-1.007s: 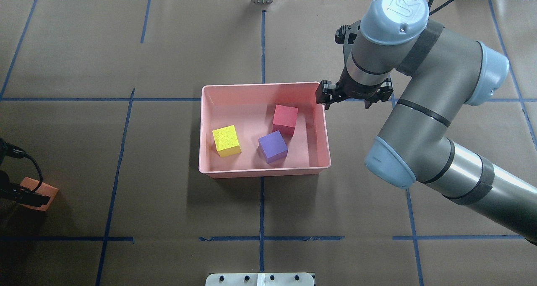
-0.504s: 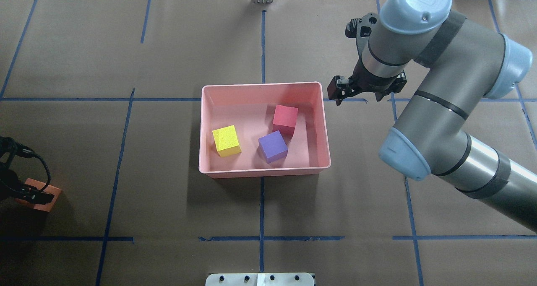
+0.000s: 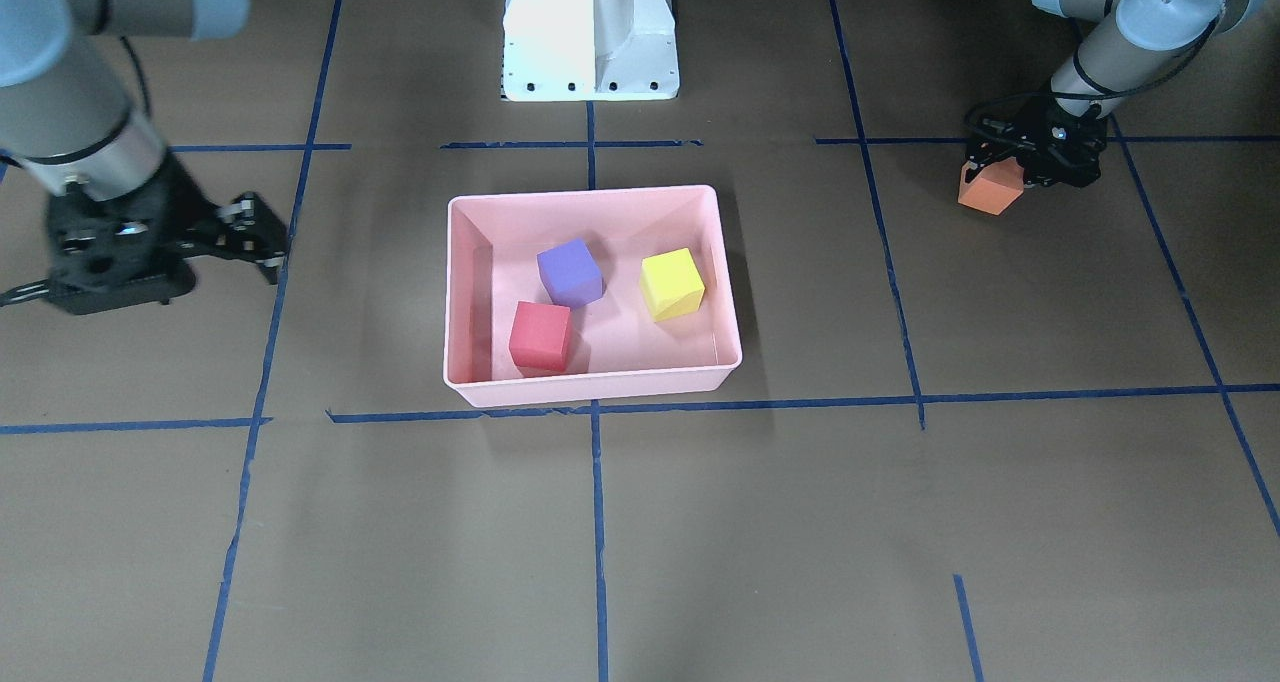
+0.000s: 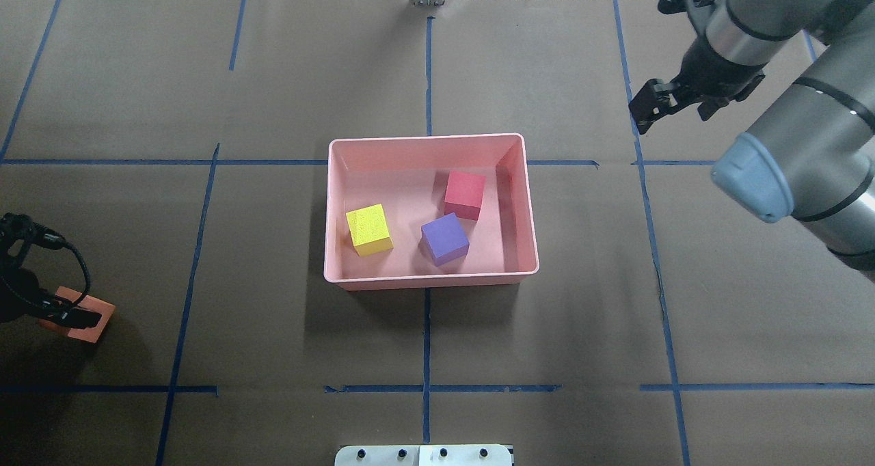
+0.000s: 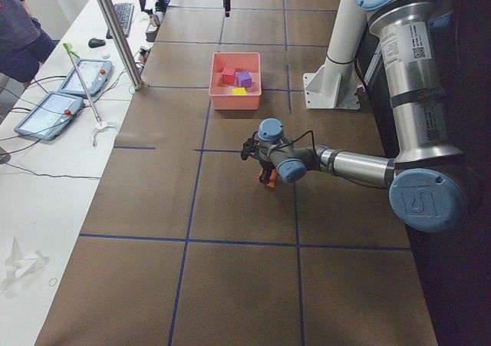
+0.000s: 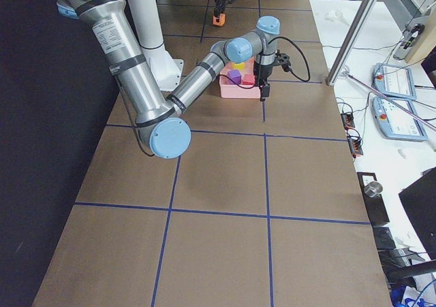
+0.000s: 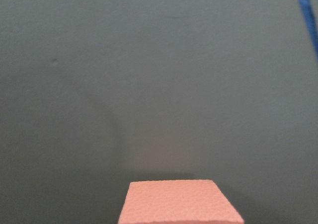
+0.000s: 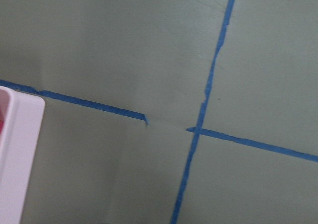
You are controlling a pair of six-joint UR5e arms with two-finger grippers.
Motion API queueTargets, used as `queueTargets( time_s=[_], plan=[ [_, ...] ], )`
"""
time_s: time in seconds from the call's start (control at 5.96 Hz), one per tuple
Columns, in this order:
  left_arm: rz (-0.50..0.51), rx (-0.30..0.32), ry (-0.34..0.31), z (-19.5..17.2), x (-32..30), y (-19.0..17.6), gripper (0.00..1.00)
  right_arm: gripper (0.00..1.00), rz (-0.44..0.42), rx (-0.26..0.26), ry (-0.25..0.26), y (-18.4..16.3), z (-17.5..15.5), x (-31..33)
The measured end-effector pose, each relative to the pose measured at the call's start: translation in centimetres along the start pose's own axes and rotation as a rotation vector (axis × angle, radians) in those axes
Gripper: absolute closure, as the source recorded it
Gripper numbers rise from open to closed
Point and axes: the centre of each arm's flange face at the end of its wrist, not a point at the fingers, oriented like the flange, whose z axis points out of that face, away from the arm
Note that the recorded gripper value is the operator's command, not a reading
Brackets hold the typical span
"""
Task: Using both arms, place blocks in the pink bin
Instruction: 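Carry the orange cube with the left gripper and release it in the bin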
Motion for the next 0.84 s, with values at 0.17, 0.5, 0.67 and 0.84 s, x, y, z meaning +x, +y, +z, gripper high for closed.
queueTargets(
  time_s=[0.17, 0.5, 0.67, 0.84],
  plan=[
    [-0.018, 0.016, -0.007, -1.9, 3.3, -4.1, 0.58, 0.0, -0.054, -0.017, 0.007, 1.1, 0.1, 5.6],
    [-0.086, 0.011, -0.029, -7.0, 13.7, -13.4, 0.58, 0.0, -0.132, -0.046, 0.011, 4.7, -0.1, 15.7],
    [-0.139, 0.002, -0.037, -9.9, 19.7, -17.6, 0.58, 0.0, -0.159, -0.059, 0.015, 6.9, -0.1, 20.1],
    [-0.203, -0.001, -0.035, -12.1, 25.0, -21.1, 0.58, 0.0, -0.177, -0.068, 0.016, 9.2, -0.2, 23.8]
  ],
)
